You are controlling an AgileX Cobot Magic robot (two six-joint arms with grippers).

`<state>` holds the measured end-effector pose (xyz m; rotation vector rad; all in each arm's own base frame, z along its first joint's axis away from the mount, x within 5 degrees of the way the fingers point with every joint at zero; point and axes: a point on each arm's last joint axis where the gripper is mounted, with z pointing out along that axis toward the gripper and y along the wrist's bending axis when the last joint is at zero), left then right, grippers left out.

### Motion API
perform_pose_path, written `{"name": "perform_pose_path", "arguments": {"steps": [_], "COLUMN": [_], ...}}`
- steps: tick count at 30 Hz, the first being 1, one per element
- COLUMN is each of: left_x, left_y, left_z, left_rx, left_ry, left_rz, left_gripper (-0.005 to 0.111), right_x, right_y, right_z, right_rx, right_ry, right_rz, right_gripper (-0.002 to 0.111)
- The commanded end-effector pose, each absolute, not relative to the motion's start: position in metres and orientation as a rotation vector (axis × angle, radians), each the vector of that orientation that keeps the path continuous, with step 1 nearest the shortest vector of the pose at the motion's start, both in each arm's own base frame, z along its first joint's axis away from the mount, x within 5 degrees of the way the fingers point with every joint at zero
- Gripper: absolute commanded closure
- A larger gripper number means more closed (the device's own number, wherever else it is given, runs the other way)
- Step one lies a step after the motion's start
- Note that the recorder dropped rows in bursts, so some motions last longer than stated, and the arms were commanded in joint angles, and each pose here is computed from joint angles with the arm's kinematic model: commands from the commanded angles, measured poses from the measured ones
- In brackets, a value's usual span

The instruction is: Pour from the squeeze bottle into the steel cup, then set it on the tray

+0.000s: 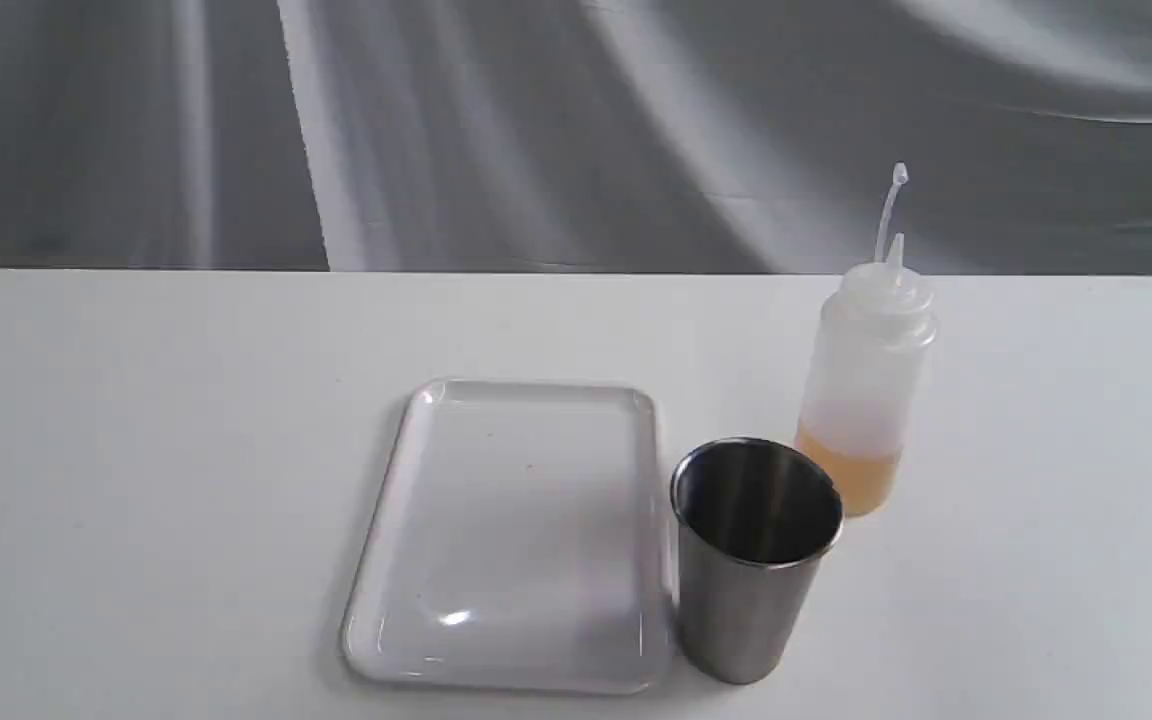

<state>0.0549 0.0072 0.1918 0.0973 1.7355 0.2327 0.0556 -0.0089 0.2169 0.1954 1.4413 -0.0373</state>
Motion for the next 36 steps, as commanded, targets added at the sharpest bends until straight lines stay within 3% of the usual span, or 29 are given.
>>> {"name": "perform_pose_path", "arguments": {"steps": [1,7,16,23,36], "left_x": [0.055,0.055,0.055,0.055,0.055], "left_y": [0.007,0.007,0.007,0.007,0.007], "left_z": [0.192,0.192,0.192,0.192,0.192], "left_rx": [0.092,0.090,0.092,0.092,0.090], "left_ry": [1.722,1.722,1.722,1.722,1.722], "left_rz": [0.229,0.228,0.230,0.230,0.228], "left_gripper": [0.098,0.098,0.098,0.098,0.098], "right_x": [0.051,0.047,0.043,0.029,0.014], "right_y": [-0.011,-0.019,-0.016,-0.003,-0.003], "right_z": [0.232,0.239,0.250,0.299,0.413], "right_rx": [0.303,0.613,0.596,0.371,0.347], "right_ry": [1.236,1.029,0.913,0.912,1.004], "right_rz": [0.083,0.427,0.546,0.461,0.302], "right_gripper": [0.108,0.108,0.108,0.108,0.108]}}
